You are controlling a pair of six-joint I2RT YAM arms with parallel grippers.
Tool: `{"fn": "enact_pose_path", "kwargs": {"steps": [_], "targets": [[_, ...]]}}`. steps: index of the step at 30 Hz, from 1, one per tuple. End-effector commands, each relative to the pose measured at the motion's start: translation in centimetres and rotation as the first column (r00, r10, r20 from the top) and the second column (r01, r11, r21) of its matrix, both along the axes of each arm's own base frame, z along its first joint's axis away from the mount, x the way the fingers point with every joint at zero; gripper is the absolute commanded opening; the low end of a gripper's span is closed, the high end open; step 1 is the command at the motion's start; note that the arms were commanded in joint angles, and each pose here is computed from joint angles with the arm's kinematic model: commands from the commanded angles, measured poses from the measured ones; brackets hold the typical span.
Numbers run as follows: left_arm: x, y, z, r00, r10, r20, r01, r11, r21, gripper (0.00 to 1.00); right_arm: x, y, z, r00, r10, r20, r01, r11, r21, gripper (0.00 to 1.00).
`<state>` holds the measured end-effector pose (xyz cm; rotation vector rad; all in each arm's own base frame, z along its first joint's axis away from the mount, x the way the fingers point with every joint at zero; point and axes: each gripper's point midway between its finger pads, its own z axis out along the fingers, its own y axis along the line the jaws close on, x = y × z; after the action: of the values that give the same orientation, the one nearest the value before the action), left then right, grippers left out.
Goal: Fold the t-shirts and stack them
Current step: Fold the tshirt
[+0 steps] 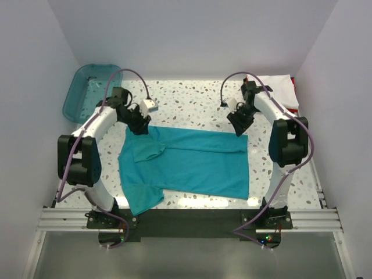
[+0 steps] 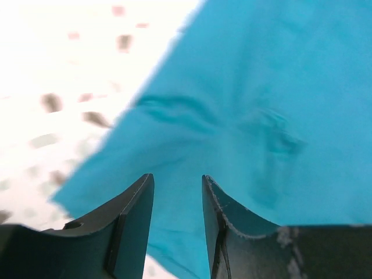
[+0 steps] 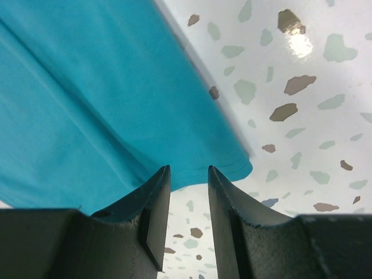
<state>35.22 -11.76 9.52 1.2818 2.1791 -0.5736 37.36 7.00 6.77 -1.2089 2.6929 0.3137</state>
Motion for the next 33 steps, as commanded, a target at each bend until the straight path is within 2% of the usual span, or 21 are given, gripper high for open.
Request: {"fn": "enact_pose_path", "kwargs": {"steps": [1, 6, 16, 19, 24, 28, 31, 33], "targets": [[7.5, 3.3, 0.4, 0.954, 0.282, 0.102, -0.286, 0.958, 0.02, 0.44, 2.1, 0.4, 0.1, 0.996, -0.085, 0.036, 0.085, 0.996, 0.003, 0.36], [9.3, 5.6, -2.3, 0.905, 0.423, 0.045, -0.426, 0.901, 0.081, 0.42, 2.1, 1.1, -0.7, 0.997, -0.071, 0.02, 0.071, 0.997, -0.023, 0.35], [6.9, 7.5, -6.2, 0.875, 0.483, -0.042, -0.467, 0.863, 0.191, 0.42, -4.7, -0.9, -2.0, 0.988, 0.086, -0.13, -0.098, 0.991, -0.094, 0.36], [6.6, 7.7, -6.3, 0.873, 0.485, -0.046, -0.468, 0.862, 0.196, 0.42, -5.0, -2.2, -2.0, 0.989, 0.095, -0.115, -0.111, 0.983, -0.146, 0.36], [6.7, 7.6, -5.7, 0.876, 0.479, -0.047, -0.462, 0.865, 0.196, 0.42, -4.2, -2.1, 0.9, 0.995, 0.061, -0.085, -0.068, 0.994, -0.089, 0.41], [7.2, 7.3, -4.9, 0.881, 0.472, -0.037, -0.46, 0.872, 0.168, 0.43, -3.3, -2.2, 1.3, 0.999, 0.024, -0.042, -0.028, 0.995, -0.099, 0.43], [8.2, 7.1, -4.1, 0.878, 0.478, -0.022, -0.47, 0.871, 0.146, 0.43, -1.2, -3.0, 0.8, 0.995, -0.094, 0.029, 0.097, 0.986, -0.137, 0.44], [8.4, 7.0, -4.2, 0.877, 0.478, -0.034, -0.469, 0.871, 0.147, 0.43, -0.5, -3.4, 0.7, 0.983, -0.179, 0.029, 0.181, 0.974, -0.135, 0.47]]}}
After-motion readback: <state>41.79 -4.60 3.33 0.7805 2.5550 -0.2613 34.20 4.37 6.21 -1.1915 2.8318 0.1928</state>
